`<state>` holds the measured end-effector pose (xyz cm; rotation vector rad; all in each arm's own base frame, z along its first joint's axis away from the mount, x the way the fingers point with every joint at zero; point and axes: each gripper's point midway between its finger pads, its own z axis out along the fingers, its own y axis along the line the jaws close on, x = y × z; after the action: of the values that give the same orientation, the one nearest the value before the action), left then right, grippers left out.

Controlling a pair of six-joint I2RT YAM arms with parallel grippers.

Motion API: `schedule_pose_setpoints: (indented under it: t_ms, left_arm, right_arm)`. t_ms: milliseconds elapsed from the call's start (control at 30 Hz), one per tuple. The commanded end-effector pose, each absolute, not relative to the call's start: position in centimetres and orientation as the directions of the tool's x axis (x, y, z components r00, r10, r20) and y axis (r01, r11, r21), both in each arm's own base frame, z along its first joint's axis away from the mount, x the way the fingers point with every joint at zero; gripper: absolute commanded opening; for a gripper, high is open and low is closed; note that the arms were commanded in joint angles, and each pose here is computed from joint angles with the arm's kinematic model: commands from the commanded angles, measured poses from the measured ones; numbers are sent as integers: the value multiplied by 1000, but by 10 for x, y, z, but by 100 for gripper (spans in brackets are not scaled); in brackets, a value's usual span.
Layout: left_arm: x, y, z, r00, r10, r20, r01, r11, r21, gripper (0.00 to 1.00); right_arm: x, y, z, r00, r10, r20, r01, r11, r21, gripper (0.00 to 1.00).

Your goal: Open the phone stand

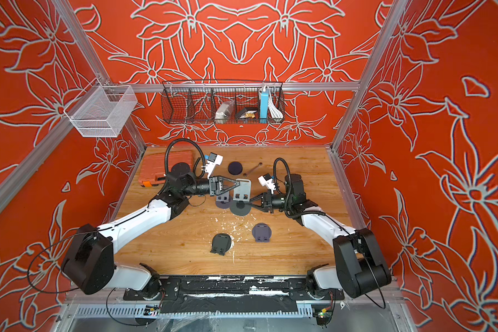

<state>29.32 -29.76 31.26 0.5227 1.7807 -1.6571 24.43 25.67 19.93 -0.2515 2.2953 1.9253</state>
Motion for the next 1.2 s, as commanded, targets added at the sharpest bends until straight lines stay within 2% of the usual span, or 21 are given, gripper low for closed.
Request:
schedule_pose_setpoints:
  t_ms: [0,300,633,700,767,967,1167]
  left_arm:
    - [276,-280,389,-389,-250,-886,900,103,-424,0]
    - [283,-298,333,-483,-153,-862,865,74,-497,0]
    - [285,-325,307,-591,-25,-807,807,-16,-590,0]
    - [288,-328,303,-601,-13,-799,800,-20,-600,0]
    - [293,-331,297,-615,-2,-788,788,-20,-615,0]
    - [308,-342,286,-637,9,-771,770,-21,-637,0]
    - [320,-358,279,-653,20,-757,756,-50,-653,0]
  right_arm:
    - [242,247,151,-1000,8,0,2,288,958,0]
    - [266,240,165,-999,52,-11,4,287,958,0]
    - [289,230,176,-994,91,-68,-34,341,940,0]
    - [295,216,178,-987,129,-95,-41,371,928,8]
    - [302,198,184,-976,180,-123,-44,391,920,11]
    - [315,164,193,-934,308,-182,-39,418,908,15]
    - [319,155,185,-927,346,-141,1,379,925,17]
